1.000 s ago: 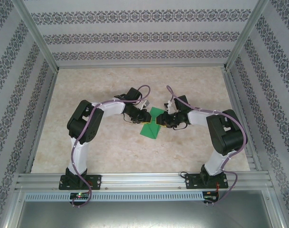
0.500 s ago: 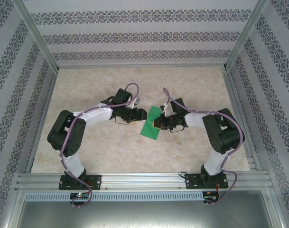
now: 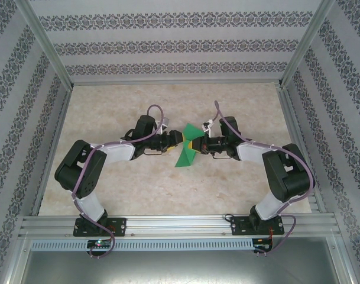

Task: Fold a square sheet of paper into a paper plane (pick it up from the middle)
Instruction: Turn over the paper at the center of the table.

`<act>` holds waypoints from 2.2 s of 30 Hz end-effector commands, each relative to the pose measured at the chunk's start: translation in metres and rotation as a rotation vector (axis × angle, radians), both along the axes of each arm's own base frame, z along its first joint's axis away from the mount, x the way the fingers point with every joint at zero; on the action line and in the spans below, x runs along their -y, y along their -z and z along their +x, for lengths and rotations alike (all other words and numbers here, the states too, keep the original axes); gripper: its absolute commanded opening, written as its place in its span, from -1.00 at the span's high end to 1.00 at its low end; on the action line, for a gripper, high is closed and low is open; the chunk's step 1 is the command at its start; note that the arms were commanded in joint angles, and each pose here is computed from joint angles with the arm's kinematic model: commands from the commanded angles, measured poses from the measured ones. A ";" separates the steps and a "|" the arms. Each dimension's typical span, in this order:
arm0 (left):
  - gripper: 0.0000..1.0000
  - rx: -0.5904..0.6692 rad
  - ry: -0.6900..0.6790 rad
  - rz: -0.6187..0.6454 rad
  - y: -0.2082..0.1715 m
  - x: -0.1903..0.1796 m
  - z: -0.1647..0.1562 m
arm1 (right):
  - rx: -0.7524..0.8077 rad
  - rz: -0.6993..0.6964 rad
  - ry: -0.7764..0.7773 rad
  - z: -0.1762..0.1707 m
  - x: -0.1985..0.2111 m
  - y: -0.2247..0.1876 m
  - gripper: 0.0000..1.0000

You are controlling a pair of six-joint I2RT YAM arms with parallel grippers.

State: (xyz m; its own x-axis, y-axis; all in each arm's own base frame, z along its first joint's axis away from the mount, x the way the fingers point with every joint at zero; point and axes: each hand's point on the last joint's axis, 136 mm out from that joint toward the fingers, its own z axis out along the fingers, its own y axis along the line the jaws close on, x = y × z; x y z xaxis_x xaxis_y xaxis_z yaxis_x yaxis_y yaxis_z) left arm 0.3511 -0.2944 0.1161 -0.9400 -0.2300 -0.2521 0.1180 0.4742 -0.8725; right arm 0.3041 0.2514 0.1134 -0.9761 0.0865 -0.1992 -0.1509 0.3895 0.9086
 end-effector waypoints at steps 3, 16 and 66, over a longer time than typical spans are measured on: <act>-0.38 0.092 0.007 -0.173 -0.050 0.011 0.011 | 0.049 0.100 -0.024 -0.002 -0.002 -0.032 1.00; -0.34 0.047 0.073 -0.211 -0.056 0.024 0.006 | 0.066 0.147 -0.011 0.001 0.001 -0.048 1.00; 0.82 0.001 0.168 -0.134 -0.047 0.030 -0.009 | 0.014 0.166 0.056 0.012 0.012 -0.043 0.97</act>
State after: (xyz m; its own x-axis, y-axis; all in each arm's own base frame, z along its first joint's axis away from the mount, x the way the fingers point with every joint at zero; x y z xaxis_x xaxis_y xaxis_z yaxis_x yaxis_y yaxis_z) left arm 0.3438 -0.3190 0.1601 -0.9689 -0.1341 -0.2082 0.1544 0.3300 -0.9312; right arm 0.3152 0.2431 0.1558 -0.9689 0.1704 -0.1795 -0.1343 0.2473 0.9596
